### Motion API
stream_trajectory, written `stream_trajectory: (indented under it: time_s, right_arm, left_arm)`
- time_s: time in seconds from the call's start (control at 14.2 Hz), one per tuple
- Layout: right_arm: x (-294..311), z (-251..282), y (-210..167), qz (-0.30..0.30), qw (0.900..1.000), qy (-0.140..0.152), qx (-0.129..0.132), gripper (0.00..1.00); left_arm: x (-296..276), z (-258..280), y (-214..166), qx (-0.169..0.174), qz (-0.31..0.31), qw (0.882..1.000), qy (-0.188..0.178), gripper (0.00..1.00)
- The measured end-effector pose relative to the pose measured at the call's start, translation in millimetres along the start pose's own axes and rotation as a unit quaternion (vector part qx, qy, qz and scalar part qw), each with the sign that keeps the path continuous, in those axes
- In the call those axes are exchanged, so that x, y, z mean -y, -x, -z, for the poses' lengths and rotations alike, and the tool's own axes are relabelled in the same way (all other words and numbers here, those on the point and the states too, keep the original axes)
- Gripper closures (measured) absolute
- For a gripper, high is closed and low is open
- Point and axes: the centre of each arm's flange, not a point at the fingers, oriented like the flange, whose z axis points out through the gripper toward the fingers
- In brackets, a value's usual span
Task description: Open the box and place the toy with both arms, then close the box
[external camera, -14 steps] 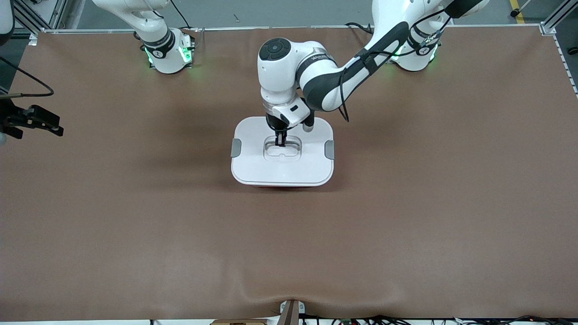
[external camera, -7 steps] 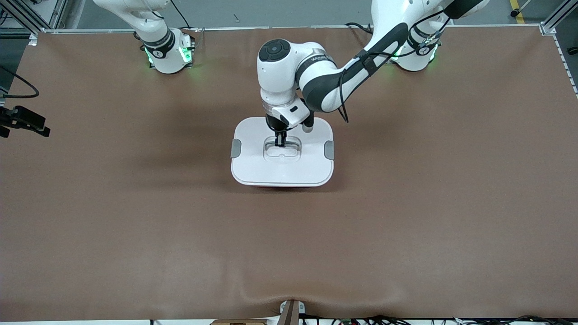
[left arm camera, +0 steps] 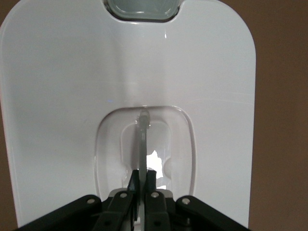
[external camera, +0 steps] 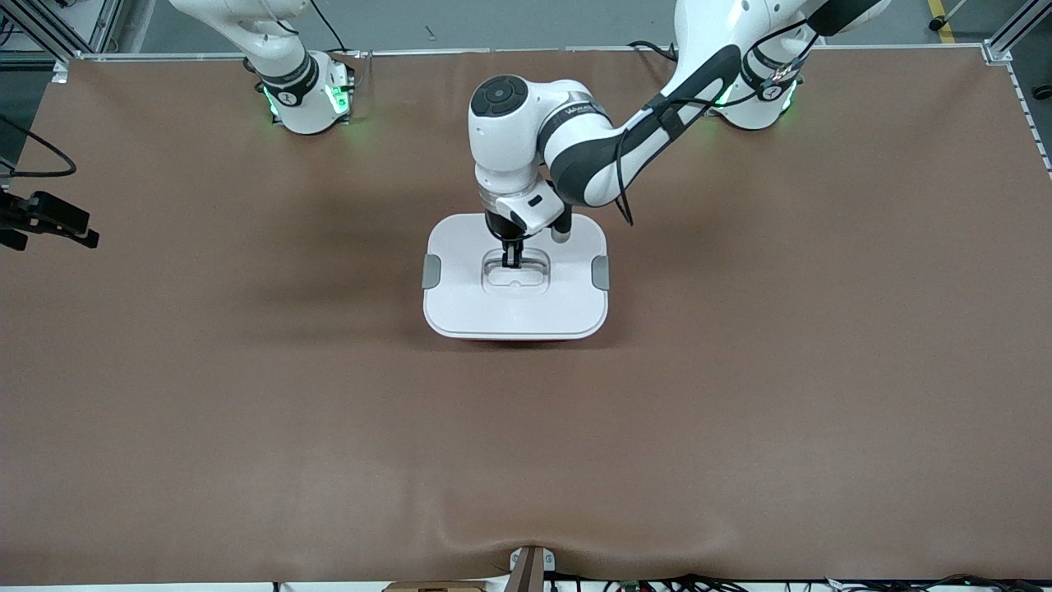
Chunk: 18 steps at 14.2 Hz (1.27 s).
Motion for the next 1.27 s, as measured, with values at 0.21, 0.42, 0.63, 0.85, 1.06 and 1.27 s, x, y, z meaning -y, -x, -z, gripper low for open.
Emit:
stream_trajectory:
  time_s: [0.21, 0.42, 0.63, 0.85, 1.06, 1.27]
  right_arm:
    - [2.5, 0.9, -0.6, 0.001, 1.0, -0.006, -0.002, 0.0]
    - [3.1, -3.1, -2.2, 0.002, 1.0, -0.005, 0.002, 0.0]
    - [-2.1, -8.1, 0.0, 0.0, 1.0, 0.008, 0.02, 0.0]
    - [-3.6, -8.5, 0.9, 0.0, 1.0, 0.013, 0.023, 0.0]
    - [-3.6, -8.3, 0.9, 0.0, 1.0, 0.014, 0.023, 0.0]
    - [-3.5, -7.9, 0.8, 0.001, 1.0, 0.014, 0.023, 0.0]
  left_arm:
    - [1.5, -0.2, 0.9, -0.001, -0.002, 1.0, 0.0, 0.93]
    - [1.8, -0.6, 0.8, -0.002, -0.003, 1.0, 0.001, 0.93]
    - [1.9, -0.6, 0.8, -0.002, 0.0, 1.0, 0.001, 0.93]
    - [2.0, -0.7, 0.8, -0.002, 0.0, 1.0, 0.001, 0.93]
    - [1.4, -0.1, 0.6, -0.002, 0.001, 1.0, 0.001, 0.93]
    - [0.8, 0.0, 0.1, -0.002, 0.005, 1.0, 0.001, 0.93]
